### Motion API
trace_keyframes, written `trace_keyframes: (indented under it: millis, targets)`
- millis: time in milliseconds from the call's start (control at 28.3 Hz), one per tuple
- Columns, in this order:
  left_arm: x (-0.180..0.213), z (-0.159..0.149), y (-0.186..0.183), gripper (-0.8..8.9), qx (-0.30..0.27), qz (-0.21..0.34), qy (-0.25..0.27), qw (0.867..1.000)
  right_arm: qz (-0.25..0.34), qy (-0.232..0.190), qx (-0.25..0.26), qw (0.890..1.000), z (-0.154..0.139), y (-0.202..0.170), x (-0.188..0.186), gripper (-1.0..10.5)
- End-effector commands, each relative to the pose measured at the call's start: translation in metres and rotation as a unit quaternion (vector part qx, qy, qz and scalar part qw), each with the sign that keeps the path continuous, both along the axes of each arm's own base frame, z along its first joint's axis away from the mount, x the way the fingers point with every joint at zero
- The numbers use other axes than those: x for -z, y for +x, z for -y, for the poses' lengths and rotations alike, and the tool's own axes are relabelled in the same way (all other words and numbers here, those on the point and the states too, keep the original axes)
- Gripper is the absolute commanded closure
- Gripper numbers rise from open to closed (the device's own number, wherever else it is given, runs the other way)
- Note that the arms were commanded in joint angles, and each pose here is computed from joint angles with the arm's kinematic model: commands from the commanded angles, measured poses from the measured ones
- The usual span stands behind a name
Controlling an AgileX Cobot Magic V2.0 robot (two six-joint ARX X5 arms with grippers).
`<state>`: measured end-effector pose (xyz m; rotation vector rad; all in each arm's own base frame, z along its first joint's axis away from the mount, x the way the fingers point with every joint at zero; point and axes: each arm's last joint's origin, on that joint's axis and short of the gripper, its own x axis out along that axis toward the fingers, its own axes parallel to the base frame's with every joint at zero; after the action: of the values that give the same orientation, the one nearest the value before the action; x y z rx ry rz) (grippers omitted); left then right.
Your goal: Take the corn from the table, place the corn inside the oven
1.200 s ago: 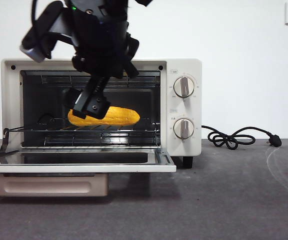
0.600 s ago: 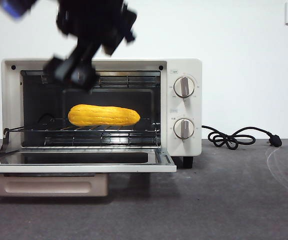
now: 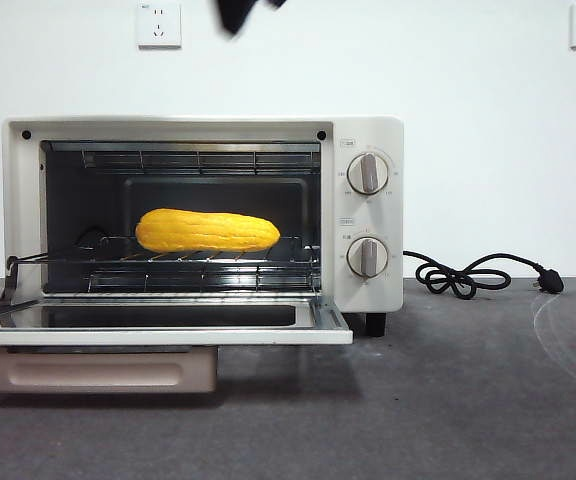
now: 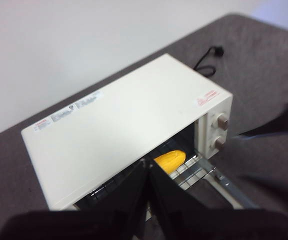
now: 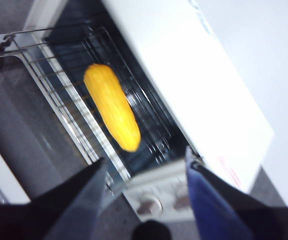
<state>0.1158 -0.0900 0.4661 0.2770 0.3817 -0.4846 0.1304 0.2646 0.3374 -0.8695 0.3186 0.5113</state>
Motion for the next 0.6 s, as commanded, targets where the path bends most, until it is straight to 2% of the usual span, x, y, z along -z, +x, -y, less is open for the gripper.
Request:
trace_keyframes:
  millis: [35,176,247,424,600]
  targets:
    - [0.005,0.010,0.016,8.21,0.025,-0.010,0.016,1.000,-0.011,0.041,0.001,0.999,0.018,-0.008,-0.017,7.4]
    - [0.015,0.020,0.040,8.22,0.088,-0.056,0.001,0.995,-0.035,0.073,-0.043,0.996,0.041,-0.020,-0.035,9.7]
    - [0.022,0.021,0.056,8.22,0.109,-0.081,-0.006,0.991,-0.045,0.096,-0.051,0.993,0.053,-0.022,-0.043,9.6]
    - [0.040,0.009,0.096,8.22,0.123,-0.145,-0.046,0.981,-0.064,0.111,-0.053,0.990,0.078,-0.022,-0.051,9.6]
    - [0.060,-0.017,0.125,8.22,0.125,-0.192,-0.104,0.968,-0.109,0.134,-0.057,0.983,0.098,-0.012,-0.053,9.6]
